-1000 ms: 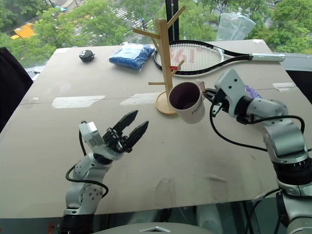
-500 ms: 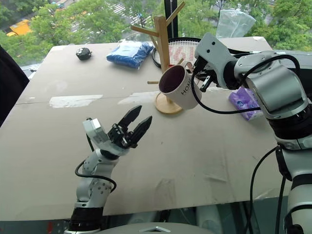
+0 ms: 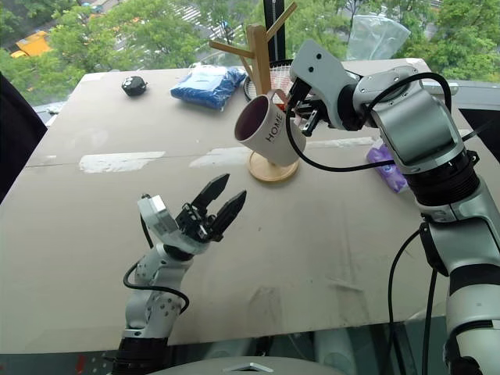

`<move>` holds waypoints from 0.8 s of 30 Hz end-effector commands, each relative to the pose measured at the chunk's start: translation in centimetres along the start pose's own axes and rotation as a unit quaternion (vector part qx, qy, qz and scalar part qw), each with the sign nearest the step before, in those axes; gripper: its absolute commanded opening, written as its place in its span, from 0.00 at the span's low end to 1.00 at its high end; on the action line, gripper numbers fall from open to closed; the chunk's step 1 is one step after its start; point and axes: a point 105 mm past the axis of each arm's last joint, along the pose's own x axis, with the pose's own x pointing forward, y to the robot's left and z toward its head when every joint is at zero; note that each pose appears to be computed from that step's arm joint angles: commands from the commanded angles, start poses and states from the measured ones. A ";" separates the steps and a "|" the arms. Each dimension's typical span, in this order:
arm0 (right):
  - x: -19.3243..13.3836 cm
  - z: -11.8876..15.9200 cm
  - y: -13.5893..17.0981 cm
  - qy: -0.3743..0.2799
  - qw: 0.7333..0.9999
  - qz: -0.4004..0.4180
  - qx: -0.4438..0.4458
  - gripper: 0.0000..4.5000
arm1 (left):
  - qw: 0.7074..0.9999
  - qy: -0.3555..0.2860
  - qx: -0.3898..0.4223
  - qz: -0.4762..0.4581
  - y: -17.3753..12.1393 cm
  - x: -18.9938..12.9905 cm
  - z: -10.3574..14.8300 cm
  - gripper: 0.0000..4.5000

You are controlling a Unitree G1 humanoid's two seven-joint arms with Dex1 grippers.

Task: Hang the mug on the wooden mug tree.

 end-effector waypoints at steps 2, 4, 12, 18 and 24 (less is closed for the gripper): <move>-1.1 1.8 -1.1 -0.028 0.999 -0.026 -0.014 0.50 | 1.000 -0.012 0.011 -0.005 -0.2 0.1 0.8 0.70; -1.6 1.3 -1.3 -0.027 0.999 -0.028 0.000 0.70 | 1.000 -0.004 0.009 -0.002 -0.2 -0.1 0.6 0.70; -5.7 -5.0 0.9 -0.045 0.996 0.026 0.075 0.70 | 0.991 0.129 0.032 0.036 0.6 -2.0 -2.5 0.70; -6.3 -11.9 4.3 -0.127 0.975 -0.038 0.181 0.70 | 0.961 0.264 0.054 0.060 0.4 -5.6 -5.7 0.70; -6.1 -18.5 10.4 -0.157 0.942 -0.053 0.292 0.83 | 0.941 0.322 0.080 0.068 0.7 -7.5 -6.5 0.70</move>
